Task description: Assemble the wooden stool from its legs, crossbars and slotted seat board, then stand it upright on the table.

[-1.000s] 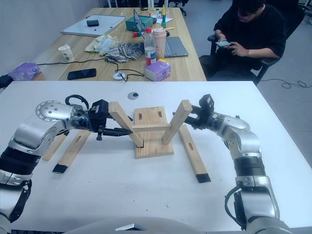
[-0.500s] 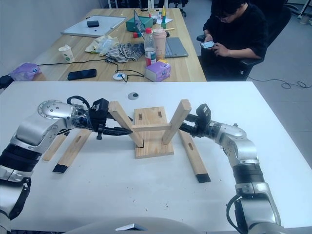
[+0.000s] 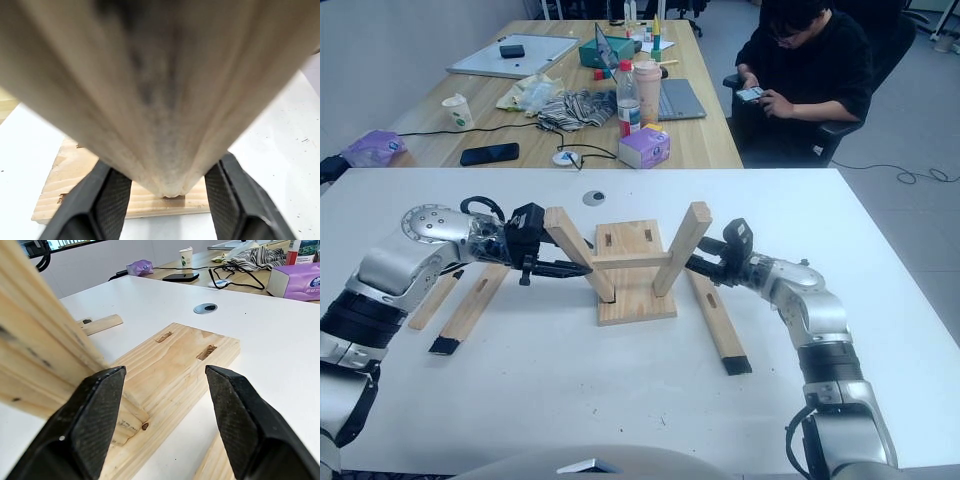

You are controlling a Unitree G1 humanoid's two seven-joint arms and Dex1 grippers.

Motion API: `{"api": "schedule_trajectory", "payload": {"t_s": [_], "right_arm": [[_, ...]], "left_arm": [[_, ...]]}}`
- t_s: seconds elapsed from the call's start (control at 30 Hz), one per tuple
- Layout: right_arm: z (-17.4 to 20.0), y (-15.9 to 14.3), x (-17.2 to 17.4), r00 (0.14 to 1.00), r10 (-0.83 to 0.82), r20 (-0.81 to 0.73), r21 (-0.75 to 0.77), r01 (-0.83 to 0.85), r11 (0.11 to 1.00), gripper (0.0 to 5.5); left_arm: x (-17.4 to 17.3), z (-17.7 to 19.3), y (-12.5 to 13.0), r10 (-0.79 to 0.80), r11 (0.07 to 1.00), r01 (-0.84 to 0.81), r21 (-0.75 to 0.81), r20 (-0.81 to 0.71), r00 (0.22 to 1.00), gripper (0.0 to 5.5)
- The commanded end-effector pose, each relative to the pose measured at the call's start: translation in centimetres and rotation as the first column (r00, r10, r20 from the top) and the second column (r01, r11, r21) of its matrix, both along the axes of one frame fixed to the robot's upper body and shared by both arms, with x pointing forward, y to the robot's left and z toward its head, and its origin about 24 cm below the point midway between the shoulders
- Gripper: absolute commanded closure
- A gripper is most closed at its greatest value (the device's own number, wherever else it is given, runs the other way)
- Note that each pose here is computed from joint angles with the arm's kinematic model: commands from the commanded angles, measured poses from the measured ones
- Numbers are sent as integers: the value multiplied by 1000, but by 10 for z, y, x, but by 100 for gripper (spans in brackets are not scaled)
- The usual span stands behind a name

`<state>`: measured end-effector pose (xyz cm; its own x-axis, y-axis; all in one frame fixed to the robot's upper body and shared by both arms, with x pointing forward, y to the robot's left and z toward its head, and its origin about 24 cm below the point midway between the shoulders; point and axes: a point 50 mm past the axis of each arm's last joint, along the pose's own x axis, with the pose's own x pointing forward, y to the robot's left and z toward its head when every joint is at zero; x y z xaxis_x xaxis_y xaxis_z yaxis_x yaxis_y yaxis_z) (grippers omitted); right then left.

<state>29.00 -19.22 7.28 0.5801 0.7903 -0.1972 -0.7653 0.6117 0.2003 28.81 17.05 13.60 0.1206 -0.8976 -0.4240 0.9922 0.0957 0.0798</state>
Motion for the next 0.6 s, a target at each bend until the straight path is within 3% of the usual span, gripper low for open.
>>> {"api": "schedule_trajectory", "payload": {"t_s": [0.03,0.2,0.3,0.33,0.4,0.47,0.6], "right_arm": [[8,-1,-6,999,-32,36,45,31,999,255],[12,0,-4,1000,-7,21,30,7,1000,255],[14,-2,-2,1000,2,19,22,-2,1000,255],[15,-4,-1,1000,-4,22,19,4,1000,255],[15,-10,0,998,-43,36,18,43,999,255],[14,-12,-1,995,-81,55,29,80,996,255],[14,-17,-5,988,-129,88,29,127,991,255]], "left_arm": [[-135,-182,34,141,804,276,527,-620,772,347],[-142,-195,24,164,823,251,509,-637,753,347],[-127,-190,21,179,868,153,473,-585,791,347],[-115,-181,20,197,895,95,436,-578,792,347],[-83,-145,21,213,955,-50,291,-562,800,294],[-67,-96,37,211,971,-124,203,-495,843,263],[-57,-59,57,245,959,-156,234,-422,873,197]]}}
